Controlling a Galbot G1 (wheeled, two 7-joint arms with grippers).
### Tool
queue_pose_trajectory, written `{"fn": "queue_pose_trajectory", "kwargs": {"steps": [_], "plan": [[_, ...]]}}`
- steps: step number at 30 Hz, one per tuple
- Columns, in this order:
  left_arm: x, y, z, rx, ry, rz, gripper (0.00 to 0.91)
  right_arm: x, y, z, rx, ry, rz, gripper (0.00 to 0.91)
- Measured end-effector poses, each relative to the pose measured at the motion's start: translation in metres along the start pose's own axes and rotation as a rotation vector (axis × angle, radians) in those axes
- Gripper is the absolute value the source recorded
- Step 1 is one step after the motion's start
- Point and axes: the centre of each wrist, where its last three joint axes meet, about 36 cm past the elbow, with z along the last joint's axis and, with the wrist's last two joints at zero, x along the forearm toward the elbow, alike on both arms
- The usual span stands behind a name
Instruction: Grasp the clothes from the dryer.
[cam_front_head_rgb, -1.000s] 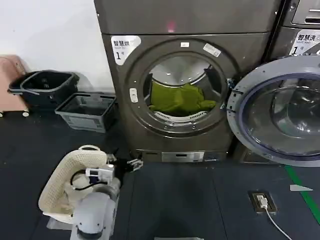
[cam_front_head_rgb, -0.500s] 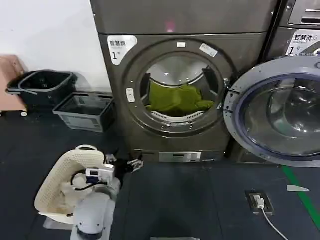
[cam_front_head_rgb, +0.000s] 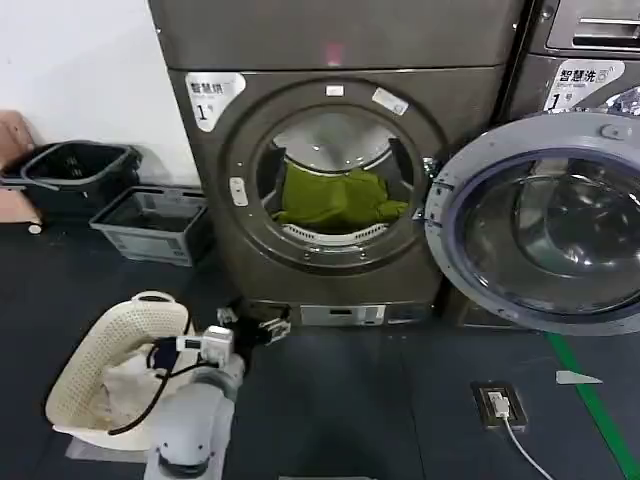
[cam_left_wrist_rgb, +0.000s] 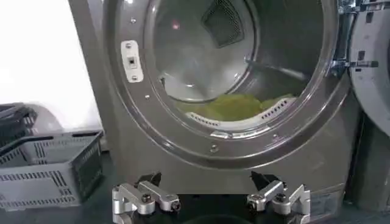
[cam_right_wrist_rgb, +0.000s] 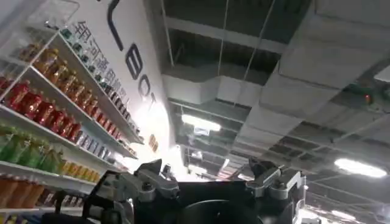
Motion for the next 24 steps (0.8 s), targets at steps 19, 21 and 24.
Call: {"fn": "queue_pose_trajectory", "kwargs": {"steps": [19, 21, 24], "plan": [[0.001, -0.0044, -0.001, 0.002, -0.004, 0.016, 0.907, -0.0004, -0.0043, 0.0047, -0.001, 0.01, 0.013, 0.907], [0.001, -0.004, -0.0009, 0.001, -0.003, 0.015, 0.907, -0.0001, -0.0041, 0.0052, -0.002, 0.011, 0.013, 0.907], [0.0004, -0.0037, -0.0012, 0.001, -0.004, 0.015, 0.907, 0.0004, -0.004, 0.0064, -0.001, 0.014, 0.013, 0.907]]}}
